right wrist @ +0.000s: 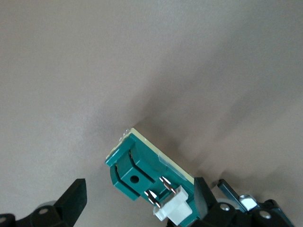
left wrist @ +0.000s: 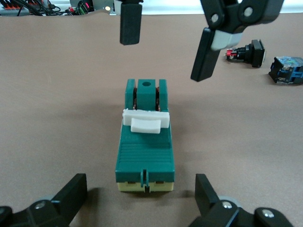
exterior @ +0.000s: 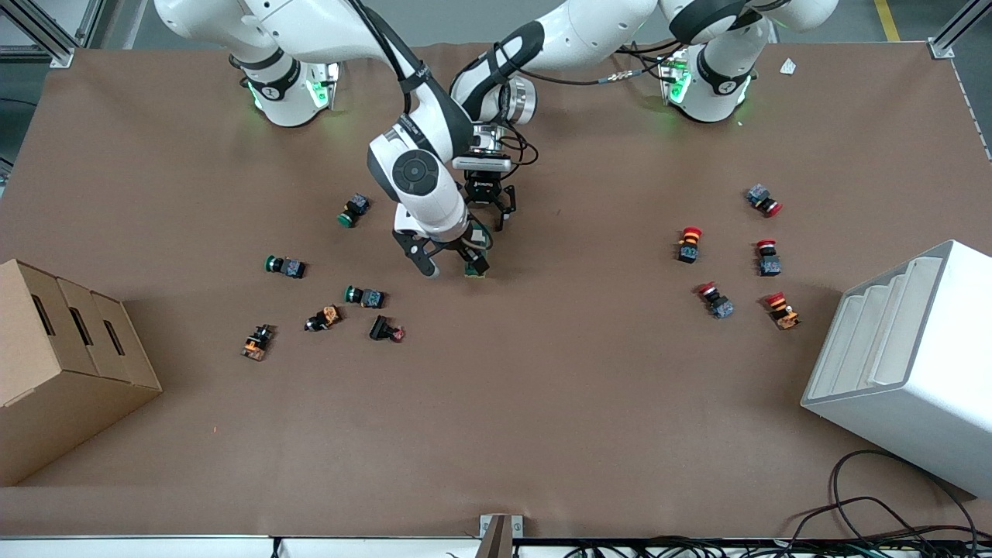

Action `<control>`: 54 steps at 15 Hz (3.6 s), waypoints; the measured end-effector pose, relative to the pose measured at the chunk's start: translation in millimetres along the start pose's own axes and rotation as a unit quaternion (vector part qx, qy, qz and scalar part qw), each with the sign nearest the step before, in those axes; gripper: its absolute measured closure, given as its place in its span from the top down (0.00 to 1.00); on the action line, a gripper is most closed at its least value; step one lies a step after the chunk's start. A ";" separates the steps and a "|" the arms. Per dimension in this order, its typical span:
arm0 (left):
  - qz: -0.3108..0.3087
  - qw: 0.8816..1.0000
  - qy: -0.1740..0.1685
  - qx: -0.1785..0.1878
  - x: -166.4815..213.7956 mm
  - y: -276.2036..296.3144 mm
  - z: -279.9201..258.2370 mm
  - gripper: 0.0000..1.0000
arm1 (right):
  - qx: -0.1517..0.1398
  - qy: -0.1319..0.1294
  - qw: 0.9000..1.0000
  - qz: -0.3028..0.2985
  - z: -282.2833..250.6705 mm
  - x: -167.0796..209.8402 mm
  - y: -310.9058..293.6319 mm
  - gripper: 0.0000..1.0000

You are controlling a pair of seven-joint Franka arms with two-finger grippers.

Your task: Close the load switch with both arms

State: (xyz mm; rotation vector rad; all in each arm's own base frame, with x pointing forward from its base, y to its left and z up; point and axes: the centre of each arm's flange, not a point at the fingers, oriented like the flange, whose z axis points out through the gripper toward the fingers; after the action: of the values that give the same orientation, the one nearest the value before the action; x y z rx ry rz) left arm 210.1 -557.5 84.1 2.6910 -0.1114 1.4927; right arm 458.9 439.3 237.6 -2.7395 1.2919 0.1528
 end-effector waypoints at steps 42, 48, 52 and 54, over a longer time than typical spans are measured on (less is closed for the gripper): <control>0.000 1.000 0.000 0.000 -0.2 0.0 0.0 1.00 | 0.063 -0.015 0.998 -0.021 -4.1 -1.3 -20.5 1.00; 0.000 1.000 0.000 0.000 -0.2 0.0 0.0 1.00 | 0.068 -0.016 0.997 -0.020 0.4 -0.8 -30.8 1.00; 0.000 1.000 0.000 0.000 -0.2 0.0 0.0 1.00 | 0.069 -0.016 0.997 -0.019 5.1 1.5 -35.9 1.00; 0.000 1.000 0.000 0.000 -0.2 0.0 0.0 1.00 | 0.069 -0.015 0.997 -0.016 7.7 5.1 -38.0 1.00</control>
State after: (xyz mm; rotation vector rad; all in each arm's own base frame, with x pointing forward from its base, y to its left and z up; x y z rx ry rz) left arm 209.9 -557.5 83.9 2.6911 -0.1123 1.4935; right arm 491.1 460.5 231.4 -2.6297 1.2019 0.0971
